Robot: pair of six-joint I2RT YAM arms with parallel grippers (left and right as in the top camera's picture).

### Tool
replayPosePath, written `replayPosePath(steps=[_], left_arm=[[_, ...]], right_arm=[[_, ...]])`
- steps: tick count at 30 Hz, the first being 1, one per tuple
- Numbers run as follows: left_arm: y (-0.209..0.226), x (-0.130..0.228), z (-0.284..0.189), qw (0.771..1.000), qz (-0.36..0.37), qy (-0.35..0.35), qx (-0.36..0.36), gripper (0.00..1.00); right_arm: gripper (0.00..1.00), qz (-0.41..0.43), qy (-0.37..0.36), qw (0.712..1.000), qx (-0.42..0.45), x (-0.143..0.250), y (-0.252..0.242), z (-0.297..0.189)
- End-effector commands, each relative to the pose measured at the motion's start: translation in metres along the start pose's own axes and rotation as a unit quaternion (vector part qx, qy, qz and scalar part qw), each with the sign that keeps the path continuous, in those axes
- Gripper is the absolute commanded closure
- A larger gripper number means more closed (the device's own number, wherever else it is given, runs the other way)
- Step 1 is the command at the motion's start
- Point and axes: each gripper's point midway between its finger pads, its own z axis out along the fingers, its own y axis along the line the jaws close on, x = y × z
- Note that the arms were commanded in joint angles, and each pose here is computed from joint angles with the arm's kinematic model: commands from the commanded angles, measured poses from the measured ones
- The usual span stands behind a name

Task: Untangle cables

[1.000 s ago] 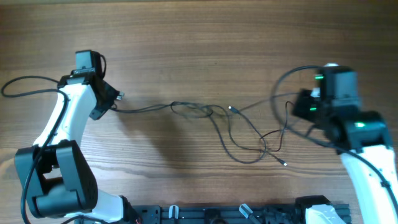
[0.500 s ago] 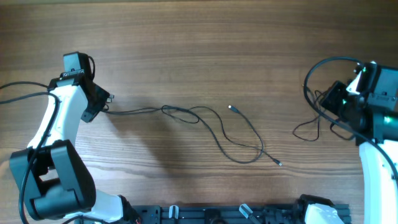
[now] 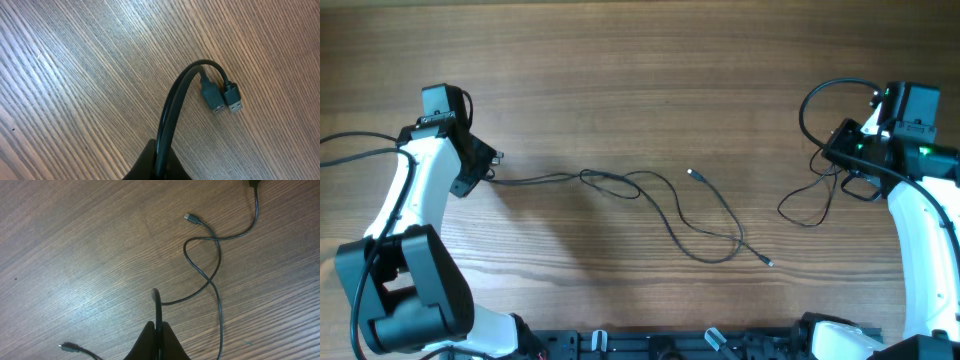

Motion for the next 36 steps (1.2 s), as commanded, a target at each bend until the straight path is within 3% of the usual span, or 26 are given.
replayPosePath(steps=[1, 11, 26, 36], left_arm=[[0.002, 0.0, 0.001, 1.0, -0.002, 0.001, -0.001, 0.96], [-0.002, 0.004, 0.0, 1.0, -0.002, 0.011, 0.01, 0.92], [-0.002, 0.004, 0.0, 1.0, -0.002, 0.012, 0.01, 0.88], [-0.002, 0.004, 0.0, 1.0, -0.002, 0.012, 0.01, 0.87]], right_arm=[[0.95, -0.006, -0.01, 1.0, 0.019, -0.006, -0.006, 0.001], [0.94, -0.005, -0.038, 0.997, 0.072, -0.018, -0.024, 0.004], [0.9, -0.009, 0.056, 0.993, 0.108, 0.006, -0.037, 0.078], [0.87, -0.01, 0.062, 0.992, 0.11, 0.007, -0.039, 0.097]])
